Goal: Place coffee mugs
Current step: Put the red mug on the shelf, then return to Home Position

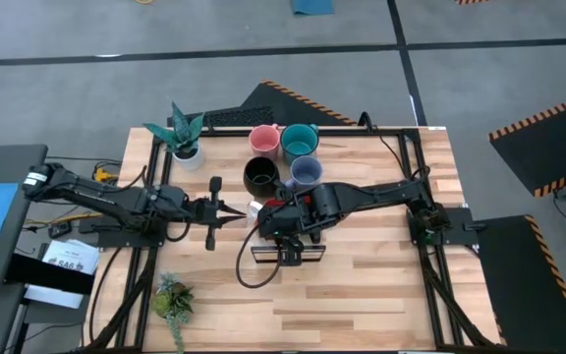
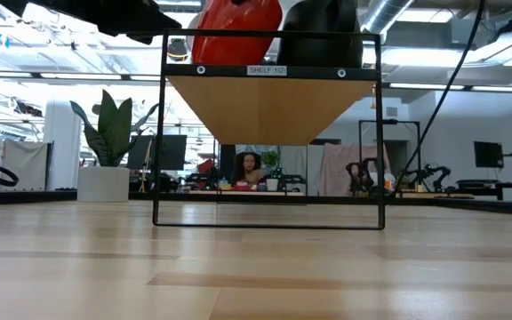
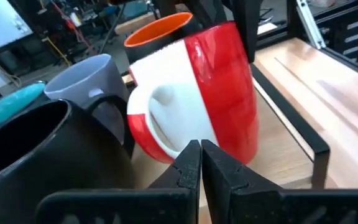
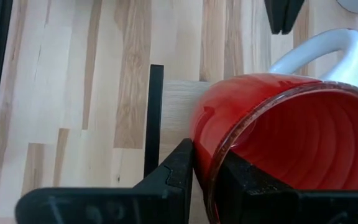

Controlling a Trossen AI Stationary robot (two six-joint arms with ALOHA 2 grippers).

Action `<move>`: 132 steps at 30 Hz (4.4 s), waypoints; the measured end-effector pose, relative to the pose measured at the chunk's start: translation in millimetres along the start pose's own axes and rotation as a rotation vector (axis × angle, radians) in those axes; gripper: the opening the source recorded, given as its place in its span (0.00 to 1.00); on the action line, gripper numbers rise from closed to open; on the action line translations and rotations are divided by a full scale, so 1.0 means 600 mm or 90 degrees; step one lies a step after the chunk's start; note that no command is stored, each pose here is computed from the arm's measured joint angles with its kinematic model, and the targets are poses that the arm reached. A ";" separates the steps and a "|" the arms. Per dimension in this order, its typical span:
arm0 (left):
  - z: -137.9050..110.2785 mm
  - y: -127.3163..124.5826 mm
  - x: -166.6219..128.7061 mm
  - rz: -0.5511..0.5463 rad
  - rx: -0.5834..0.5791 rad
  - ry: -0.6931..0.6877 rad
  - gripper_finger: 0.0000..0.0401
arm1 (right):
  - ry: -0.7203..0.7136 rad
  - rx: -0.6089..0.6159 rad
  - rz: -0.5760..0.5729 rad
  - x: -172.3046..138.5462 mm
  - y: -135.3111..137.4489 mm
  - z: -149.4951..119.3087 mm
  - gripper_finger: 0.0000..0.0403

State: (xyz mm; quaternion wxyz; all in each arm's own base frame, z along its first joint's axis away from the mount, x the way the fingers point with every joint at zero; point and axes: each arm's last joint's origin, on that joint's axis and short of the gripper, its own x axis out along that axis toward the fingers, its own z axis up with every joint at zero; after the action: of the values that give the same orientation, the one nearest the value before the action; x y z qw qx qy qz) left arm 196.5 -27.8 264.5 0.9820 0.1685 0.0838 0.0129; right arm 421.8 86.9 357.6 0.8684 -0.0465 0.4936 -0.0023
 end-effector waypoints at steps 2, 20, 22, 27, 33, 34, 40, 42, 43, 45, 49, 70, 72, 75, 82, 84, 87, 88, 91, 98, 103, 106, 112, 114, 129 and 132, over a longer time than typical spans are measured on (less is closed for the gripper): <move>-0.002 0.002 0.001 -0.012 -0.007 0.003 0.00 | 0.000 0.000 0.000 0.000 0.000 0.000 0.18; -0.014 0.003 0.035 -0.042 -0.023 0.006 0.00 | -0.015 0.013 0.002 0.000 0.000 0.004 0.18; -0.014 0.002 0.035 -0.049 -0.023 0.006 0.00 | -0.015 0.013 0.003 0.000 0.000 0.004 0.18; -0.017 -0.002 0.038 -0.091 -0.024 0.005 0.00 | -0.015 0.013 0.004 0.000 0.000 0.004 0.18; -0.018 -0.003 0.038 -0.095 -0.024 0.007 0.00 | -0.021 0.014 0.004 0.000 0.000 0.005 0.18; -0.018 -0.003 0.038 -0.095 -0.024 0.009 0.00 | -0.022 0.014 0.005 0.000 0.000 0.006 0.19; -0.019 -0.004 0.038 -0.099 -0.024 0.011 0.00 | -0.027 0.015 0.004 -0.001 0.000 0.007 0.29; -0.019 -0.004 0.038 -0.099 -0.024 0.012 0.00 | -0.027 0.015 0.003 -0.001 0.000 0.007 0.34; -0.019 -0.004 0.038 -0.099 -0.023 0.012 0.00 | -0.028 0.015 0.003 -0.001 0.000 0.007 0.36; -0.019 -0.004 0.038 -0.099 -0.022 0.014 0.00 | -0.032 0.015 0.004 -0.001 0.000 0.008 0.40; -0.022 -0.004 0.037 -0.102 -0.021 0.025 0.00 | -0.038 0.018 0.001 -0.001 -0.004 0.010 0.45; -0.025 0.002 0.037 -0.021 0.002 0.063 0.00 | -0.040 -0.006 -0.005 -0.033 -0.020 0.006 0.45; -0.023 0.003 0.037 -0.018 0.003 0.071 0.00 | -0.040 -0.003 -0.006 -0.037 -0.024 0.005 0.45; -0.021 0.004 0.037 -0.015 0.004 0.077 0.00 | -0.047 -0.002 -0.006 -0.051 -0.027 0.003 0.45; -0.012 0.011 0.020 0.005 -0.003 0.069 0.00 | -0.054 -0.002 -0.008 -0.083 -0.033 -0.005 0.45; -0.010 0.015 0.009 0.013 -0.012 0.073 0.00 | -0.057 -0.003 -0.011 -0.089 -0.035 -0.006 0.45; -0.005 0.020 -0.010 0.017 -0.029 0.069 0.00 | -0.029 -0.009 -0.027 -0.091 -0.039 -0.014 0.45; -0.004 0.021 -0.017 0.016 -0.033 0.070 0.00 | -0.021 -0.011 -0.028 -0.092 -0.040 -0.017 0.45; 0.002 0.027 -0.040 0.019 -0.041 0.059 0.00 | -0.005 0.007 -0.042 -0.096 -0.047 -0.022 0.45; 0.007 0.036 -0.080 0.026 -0.056 0.033 0.00 | 0.031 0.016 -0.054 -0.127 -0.061 -0.044 0.44; -0.005 0.035 -0.098 0.033 -0.052 -0.007 0.00 | 0.022 0.032 -0.073 -0.178 -0.070 -0.064 0.36; -0.004 0.038 -0.113 0.039 -0.058 -0.030 0.00 | -0.010 0.061 -0.112 -0.222 -0.078 -0.083 0.27; -0.003 0.039 -0.134 0.003 -0.057 -0.055 0.00 | -0.057 0.108 -0.145 -0.280 -0.081 -0.136 0.06; -0.003 0.038 -0.134 -0.010 -0.047 -0.058 0.00 | -0.079 0.120 -0.146 -0.287 -0.081 -0.155 0.04; -0.042 0.039 -0.136 0.028 -0.059 -0.092 0.00 | -0.226 0.217 -0.113 -0.235 -0.103 -0.351 0.05; -0.041 0.042 -0.146 0.018 -0.078 -0.113 0.00 | -0.266 0.227 -0.104 -0.230 -0.104 -0.378 0.06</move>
State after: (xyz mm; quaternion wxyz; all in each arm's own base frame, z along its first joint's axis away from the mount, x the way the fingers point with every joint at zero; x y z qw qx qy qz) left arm 106.2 -0.5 264.3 0.9938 0.1098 -0.0065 0.0169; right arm 159.3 13.6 365.7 0.9427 0.0682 0.2907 -0.1492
